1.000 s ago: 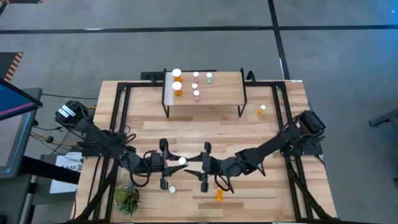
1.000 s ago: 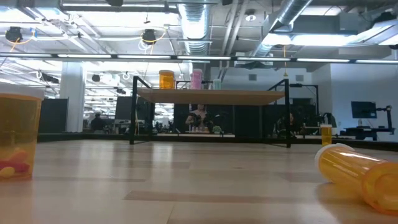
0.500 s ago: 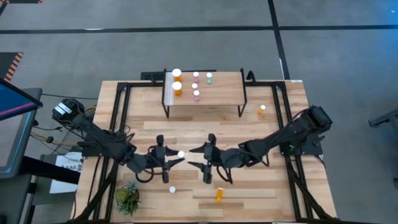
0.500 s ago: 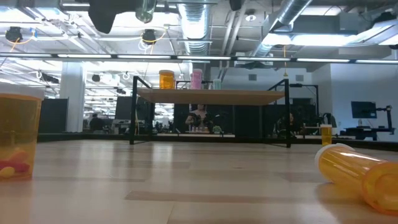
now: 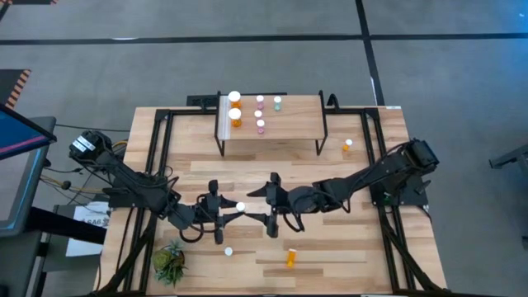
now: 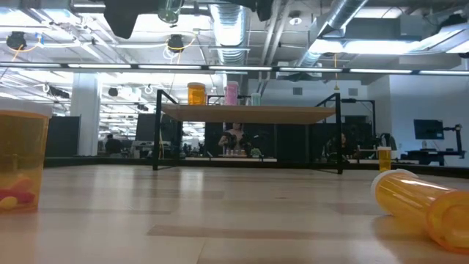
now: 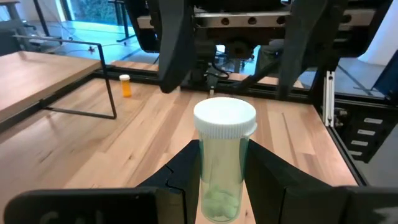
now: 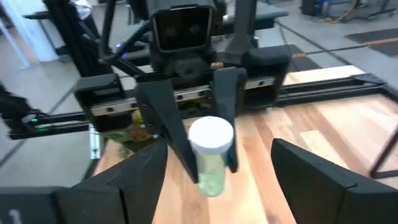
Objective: Pick and place medicine bottles onto shelf by color
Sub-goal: Put the blue pill bottle on the shelf aligned with the other blue pill bottle
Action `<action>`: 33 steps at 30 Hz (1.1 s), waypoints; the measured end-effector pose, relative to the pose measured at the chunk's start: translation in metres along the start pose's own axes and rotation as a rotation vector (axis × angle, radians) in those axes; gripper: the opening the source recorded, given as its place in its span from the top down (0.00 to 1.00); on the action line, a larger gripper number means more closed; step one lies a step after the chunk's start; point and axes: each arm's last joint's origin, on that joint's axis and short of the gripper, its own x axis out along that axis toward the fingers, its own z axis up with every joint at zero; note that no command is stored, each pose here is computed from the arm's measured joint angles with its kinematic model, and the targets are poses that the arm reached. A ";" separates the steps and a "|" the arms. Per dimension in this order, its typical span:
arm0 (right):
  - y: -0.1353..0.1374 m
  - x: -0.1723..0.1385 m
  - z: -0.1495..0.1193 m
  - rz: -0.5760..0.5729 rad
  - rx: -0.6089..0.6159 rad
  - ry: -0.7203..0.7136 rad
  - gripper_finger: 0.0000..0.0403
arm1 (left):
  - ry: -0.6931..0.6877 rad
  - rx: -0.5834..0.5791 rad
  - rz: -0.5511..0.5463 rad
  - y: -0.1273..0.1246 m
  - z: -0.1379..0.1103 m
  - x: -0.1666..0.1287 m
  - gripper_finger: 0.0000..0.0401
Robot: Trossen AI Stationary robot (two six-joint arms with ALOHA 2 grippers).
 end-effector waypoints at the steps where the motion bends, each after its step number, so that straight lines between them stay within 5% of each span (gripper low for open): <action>1: -0.001 0.000 0.000 0.015 0.007 0.001 0.22 | 0.000 0.000 0.000 0.000 0.000 0.000 0.78; 33: -0.003 0.004 0.007 0.186 -0.081 -0.022 0.20 | -0.034 -0.044 -0.116 -0.005 0.006 0.000 0.78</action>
